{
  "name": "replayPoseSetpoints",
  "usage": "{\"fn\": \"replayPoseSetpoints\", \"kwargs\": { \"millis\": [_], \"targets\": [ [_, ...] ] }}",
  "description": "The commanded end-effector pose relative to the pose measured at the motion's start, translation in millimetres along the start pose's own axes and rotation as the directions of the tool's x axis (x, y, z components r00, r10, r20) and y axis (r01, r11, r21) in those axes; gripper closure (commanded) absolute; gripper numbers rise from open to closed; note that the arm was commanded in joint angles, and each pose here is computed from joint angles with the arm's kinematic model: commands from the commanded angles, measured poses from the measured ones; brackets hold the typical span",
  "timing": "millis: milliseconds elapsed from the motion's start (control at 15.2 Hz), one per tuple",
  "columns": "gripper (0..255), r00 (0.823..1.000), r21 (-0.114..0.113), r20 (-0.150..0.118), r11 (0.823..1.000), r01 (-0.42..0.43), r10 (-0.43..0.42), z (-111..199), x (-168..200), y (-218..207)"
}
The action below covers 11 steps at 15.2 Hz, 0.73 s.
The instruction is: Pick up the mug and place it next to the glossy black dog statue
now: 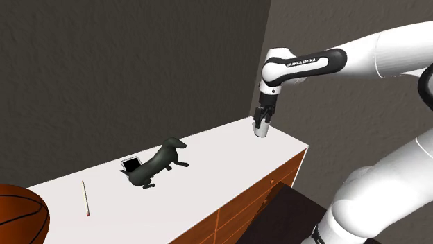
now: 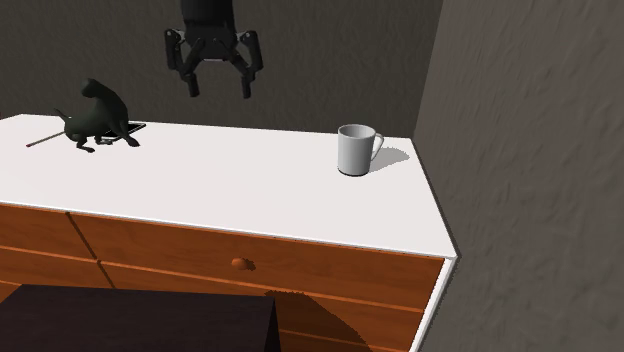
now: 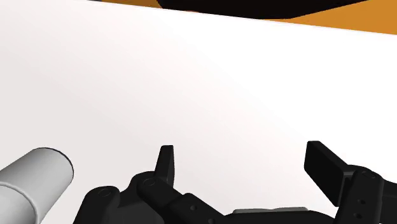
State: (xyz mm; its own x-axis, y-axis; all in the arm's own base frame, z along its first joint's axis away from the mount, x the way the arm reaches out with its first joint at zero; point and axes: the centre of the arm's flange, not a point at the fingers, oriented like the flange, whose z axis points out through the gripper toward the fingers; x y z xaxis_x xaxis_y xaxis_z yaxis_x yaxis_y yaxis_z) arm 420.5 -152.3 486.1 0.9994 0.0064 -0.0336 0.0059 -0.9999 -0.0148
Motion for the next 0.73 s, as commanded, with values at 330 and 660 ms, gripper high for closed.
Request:
{"fn": "replayPoseSetpoints", "kwargs": {
  "millis": [330, 660],
  "targets": [
    [0, 1.000, -0.030, -0.009, 0.999, -0.016, 0.016, 34, 40, 72],
    [0, 1.000, -0.050, -0.014, 0.998, -0.029, 0.028, 56, 70, 123]
  ]
}}
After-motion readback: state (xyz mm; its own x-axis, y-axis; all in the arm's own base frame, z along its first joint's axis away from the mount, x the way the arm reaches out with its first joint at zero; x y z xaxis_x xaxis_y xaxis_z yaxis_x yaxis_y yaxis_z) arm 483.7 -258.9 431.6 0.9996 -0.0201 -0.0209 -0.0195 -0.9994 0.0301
